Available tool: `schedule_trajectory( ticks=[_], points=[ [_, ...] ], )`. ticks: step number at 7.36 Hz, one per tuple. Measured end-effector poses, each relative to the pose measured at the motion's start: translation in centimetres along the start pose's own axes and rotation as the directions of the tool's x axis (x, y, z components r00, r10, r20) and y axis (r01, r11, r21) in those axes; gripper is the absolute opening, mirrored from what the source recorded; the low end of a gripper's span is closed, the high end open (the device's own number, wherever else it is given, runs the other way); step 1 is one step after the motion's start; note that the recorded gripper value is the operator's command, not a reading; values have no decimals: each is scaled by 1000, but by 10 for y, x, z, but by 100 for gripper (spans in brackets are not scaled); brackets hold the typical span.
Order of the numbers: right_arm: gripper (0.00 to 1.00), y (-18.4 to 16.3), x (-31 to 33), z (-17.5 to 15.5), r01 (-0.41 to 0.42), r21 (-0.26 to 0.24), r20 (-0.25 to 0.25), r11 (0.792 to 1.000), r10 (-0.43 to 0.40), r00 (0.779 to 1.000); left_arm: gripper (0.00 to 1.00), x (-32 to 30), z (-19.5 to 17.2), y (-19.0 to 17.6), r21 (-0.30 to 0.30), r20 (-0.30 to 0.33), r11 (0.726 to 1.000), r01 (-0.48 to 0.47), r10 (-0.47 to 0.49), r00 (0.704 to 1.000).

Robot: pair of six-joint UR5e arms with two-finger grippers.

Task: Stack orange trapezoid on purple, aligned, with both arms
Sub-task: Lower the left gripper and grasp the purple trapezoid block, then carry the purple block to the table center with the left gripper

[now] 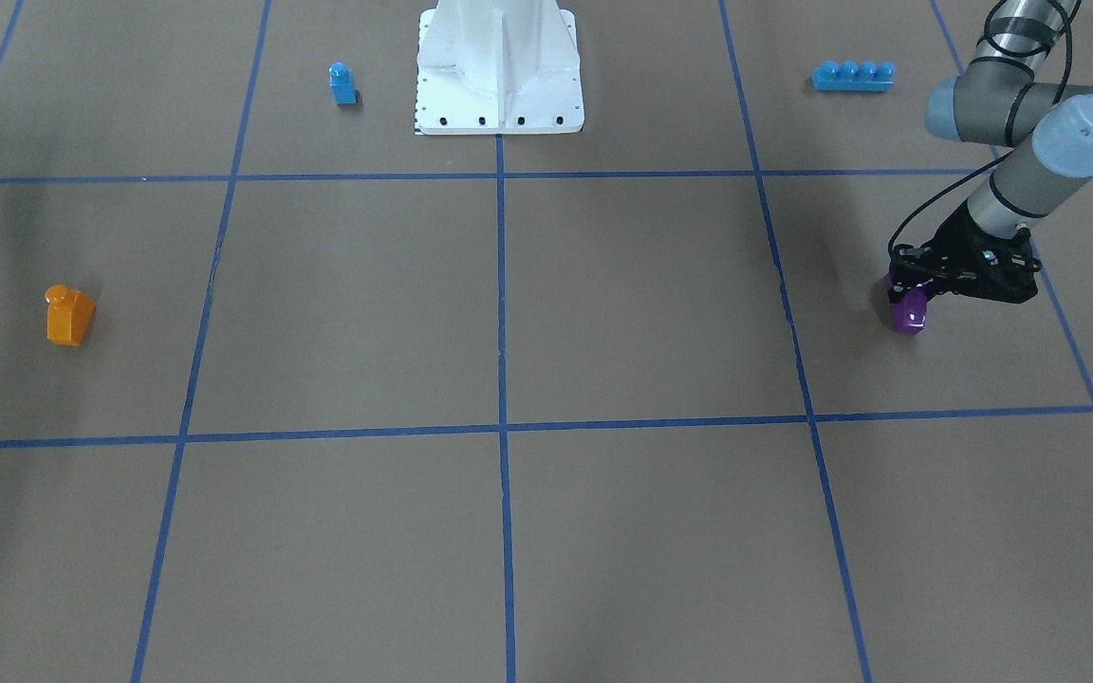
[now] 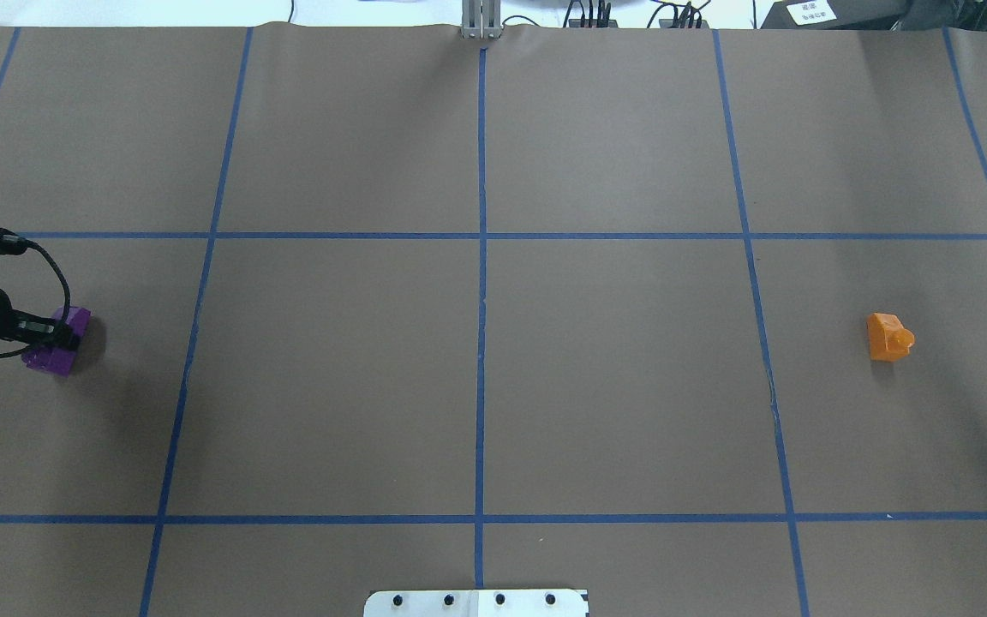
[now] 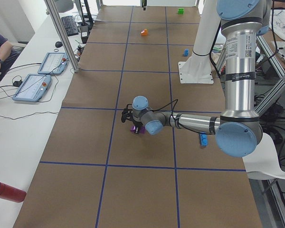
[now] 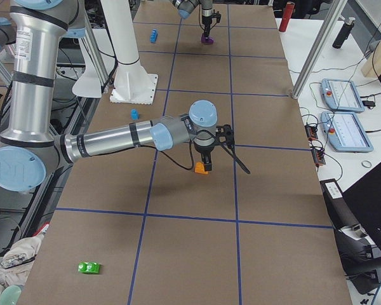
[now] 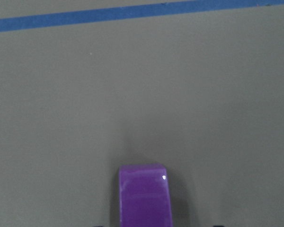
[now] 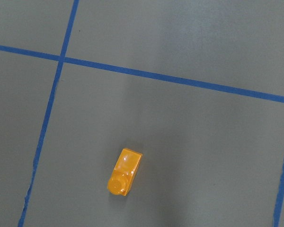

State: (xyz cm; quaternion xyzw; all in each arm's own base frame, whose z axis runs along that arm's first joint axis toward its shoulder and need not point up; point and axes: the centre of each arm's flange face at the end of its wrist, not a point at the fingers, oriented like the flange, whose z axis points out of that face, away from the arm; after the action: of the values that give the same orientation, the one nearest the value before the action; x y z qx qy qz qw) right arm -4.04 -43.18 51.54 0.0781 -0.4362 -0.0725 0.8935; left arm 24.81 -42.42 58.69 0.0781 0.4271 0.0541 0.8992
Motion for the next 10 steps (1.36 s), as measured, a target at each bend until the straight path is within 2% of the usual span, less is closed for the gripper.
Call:
schedule_trajectory(
  ticks=[2, 4, 6, 7, 8, 10],
  points=[
    [100, 0, -1, 0, 1, 0, 1, 1000, -1, 1000, 0, 21, -24, 1, 21, -23, 1000, 2, -1, 1000],
    [100, 0, -1, 0, 3, -1, 2, 1000, -2, 1000, 0, 81, -37, -28, 34, -63, 997, 63, -61, 996],
    [100, 0, -2, 1, 3, -2, 2, 1000, -3, 1000, 0, 190, -32, -59, -3, -116, 993, 116, -116, 986],
    [100, 0, -2, 1, 4, -2, 3, 1000, -4, 1000, 0, 258, -25, -70, -26, -117, 992, 126, -128, 985],
    [100, 0, -2, 1, 7, 0, 3, 1000, -7, 1000, 0, 329, -17, -77, -37, -97, 990, 134, -137, 986],
    [100, 0, -2, 1, 11, 4, 4, 1000, -11, 1000, 0, 449, 6, -90, -19, -54, 986, 168, -169, 984]
  ],
)
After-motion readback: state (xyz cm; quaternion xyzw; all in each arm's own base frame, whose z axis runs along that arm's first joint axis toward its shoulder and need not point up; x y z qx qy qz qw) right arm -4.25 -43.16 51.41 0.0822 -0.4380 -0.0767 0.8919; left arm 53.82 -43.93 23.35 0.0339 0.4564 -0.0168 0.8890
